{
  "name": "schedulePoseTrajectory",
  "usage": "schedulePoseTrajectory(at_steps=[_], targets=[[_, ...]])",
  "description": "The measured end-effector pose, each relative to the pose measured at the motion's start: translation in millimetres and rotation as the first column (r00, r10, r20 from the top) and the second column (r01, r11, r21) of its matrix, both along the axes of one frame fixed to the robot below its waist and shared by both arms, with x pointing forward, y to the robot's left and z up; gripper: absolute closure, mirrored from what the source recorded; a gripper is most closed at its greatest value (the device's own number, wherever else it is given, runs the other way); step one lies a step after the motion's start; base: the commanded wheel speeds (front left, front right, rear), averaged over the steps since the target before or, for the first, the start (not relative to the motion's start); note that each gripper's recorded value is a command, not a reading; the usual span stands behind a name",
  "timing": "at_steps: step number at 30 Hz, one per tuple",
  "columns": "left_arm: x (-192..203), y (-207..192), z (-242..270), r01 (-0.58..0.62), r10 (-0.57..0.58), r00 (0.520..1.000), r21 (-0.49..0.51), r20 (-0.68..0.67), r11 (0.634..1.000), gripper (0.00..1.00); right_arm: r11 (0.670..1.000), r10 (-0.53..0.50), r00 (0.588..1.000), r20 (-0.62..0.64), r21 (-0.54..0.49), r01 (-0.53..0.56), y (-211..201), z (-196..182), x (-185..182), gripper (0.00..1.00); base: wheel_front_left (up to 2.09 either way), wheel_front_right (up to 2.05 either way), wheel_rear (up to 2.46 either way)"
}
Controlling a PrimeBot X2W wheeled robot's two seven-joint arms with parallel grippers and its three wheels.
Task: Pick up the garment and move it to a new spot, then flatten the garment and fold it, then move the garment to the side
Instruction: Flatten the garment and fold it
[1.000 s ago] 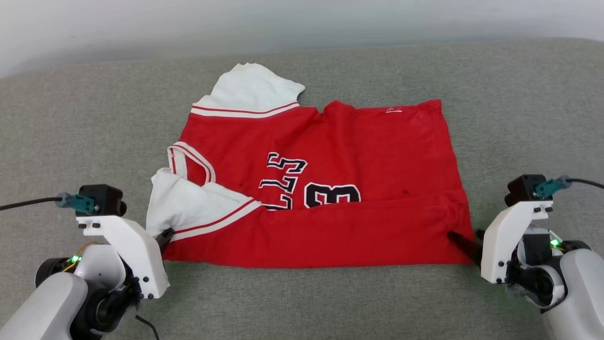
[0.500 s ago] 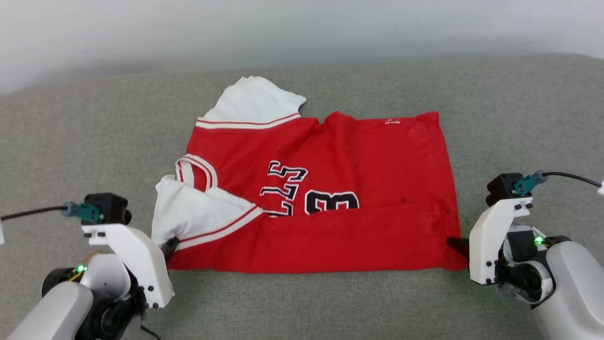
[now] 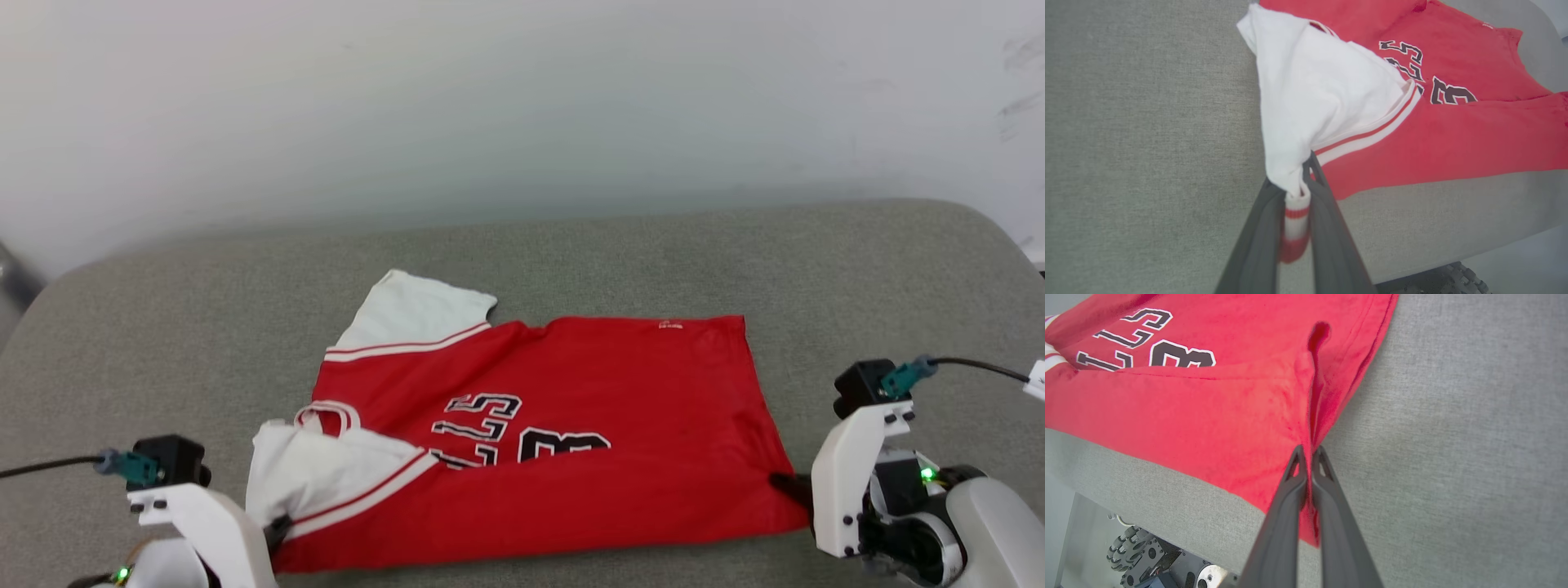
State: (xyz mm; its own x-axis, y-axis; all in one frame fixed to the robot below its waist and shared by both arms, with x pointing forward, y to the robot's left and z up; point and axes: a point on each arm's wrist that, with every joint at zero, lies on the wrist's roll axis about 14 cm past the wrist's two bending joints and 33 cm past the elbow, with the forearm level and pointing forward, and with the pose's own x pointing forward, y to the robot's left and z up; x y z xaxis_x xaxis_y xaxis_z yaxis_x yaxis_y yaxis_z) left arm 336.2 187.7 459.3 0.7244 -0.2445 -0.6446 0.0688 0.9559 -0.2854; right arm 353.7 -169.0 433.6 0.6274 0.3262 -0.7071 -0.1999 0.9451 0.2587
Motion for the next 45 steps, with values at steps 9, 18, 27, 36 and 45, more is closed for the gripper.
schedulePoseTrajectory(at_steps=[9, 18, 27, 36, 45], targets=[[-21.5, -1.1, -29.1, -0.06, 0.056, 0.994, -0.05, -0.089, 0.997, 1.0, 0.999, -0.04, 0.997, -0.059, 0.015, 0.041, -3.2, -27.1, -30.0, 0.51, 0.0, 0.0, 0.0], [17.8, 3.7, -22.7, -0.076, 0.077, 0.997, -0.009, 0.019, 0.997, 0.0, 0.989, -0.143, 0.947, 0.289, 0.066, 0.129, -13.4, 18.5, 4.7, 0.0, 0.0, 0.0, 0.0], [94.2, -0.3, 43.3, -0.071, 0.042, 0.951, 0.085, 0.305, 0.994, 0.0, 0.976, -0.208, 0.781, 0.59, 0.068, 0.208, -35.8, 77.0, 29.2, 0.0, 0.0, 0.0, 0.0], [176.2, -5.4, 70.5, -0.062, -0.005, 0.911, 0.149, 0.412, 0.987, 0.0, 0.963, -0.232, 0.669, 0.706, 0.071, 0.259, -44.9, 104.4, 51.3, 0.0, 0.0, 0.0, 0.0], [249.2, -29.4, 20.4, 0.041, -0.068, 0.972, 0.124, 0.223, 0.991, 0.0, 0.953, -0.254, 0.696, 0.672, 0.05, 0.299, -54.6, 75.9, 80.1, 0.0, 0.0, 0.0, 0.0]])
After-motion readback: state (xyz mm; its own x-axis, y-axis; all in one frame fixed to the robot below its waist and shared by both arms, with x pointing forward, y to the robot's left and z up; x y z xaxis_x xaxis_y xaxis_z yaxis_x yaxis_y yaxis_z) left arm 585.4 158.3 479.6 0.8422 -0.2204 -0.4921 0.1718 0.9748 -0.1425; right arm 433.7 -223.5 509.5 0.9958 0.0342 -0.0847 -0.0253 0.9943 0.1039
